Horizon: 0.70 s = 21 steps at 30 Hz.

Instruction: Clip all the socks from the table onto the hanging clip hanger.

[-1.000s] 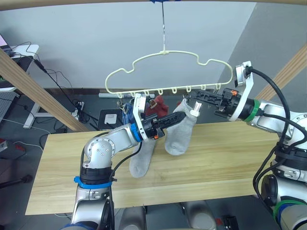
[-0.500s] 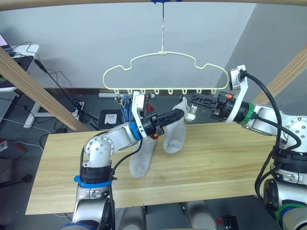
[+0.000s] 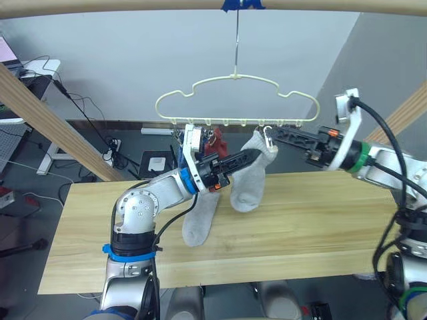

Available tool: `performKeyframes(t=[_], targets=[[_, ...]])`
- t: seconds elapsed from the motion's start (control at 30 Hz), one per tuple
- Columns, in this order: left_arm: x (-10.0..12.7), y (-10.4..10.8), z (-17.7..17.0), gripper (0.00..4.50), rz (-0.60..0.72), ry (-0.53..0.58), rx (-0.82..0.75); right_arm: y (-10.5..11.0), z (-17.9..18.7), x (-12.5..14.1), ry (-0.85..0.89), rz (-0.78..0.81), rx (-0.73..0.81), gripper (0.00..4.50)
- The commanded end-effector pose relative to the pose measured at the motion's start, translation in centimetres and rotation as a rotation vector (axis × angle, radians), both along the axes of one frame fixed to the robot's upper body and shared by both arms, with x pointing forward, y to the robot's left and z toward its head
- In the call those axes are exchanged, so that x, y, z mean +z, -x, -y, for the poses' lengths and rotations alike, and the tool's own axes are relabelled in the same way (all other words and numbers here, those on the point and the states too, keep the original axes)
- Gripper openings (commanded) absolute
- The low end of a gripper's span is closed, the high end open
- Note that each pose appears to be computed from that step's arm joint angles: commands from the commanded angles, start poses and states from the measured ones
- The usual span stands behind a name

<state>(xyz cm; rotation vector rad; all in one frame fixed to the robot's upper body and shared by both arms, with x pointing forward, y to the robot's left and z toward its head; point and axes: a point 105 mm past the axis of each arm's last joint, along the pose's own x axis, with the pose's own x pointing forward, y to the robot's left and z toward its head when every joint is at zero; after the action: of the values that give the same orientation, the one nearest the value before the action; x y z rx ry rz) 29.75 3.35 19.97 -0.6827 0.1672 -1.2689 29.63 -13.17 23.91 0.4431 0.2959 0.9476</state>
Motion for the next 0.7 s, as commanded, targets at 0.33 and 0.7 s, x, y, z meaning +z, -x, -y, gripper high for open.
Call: performKeyframes(t=[0.33, 0.7], targets=[[-0.8, -0.9, -0.8, 2.35, 0.213, -0.153, 0.087, 2.7, 2.7, -2.3, 0.337, 0.212, -0.191, 4.5], [-1.1, 4.5, -5.1, 4.49, 0.542, -0.382, 0.106, 2.1, 1.9, -3.2, 0.406, 0.421, -0.465, 4.5]])
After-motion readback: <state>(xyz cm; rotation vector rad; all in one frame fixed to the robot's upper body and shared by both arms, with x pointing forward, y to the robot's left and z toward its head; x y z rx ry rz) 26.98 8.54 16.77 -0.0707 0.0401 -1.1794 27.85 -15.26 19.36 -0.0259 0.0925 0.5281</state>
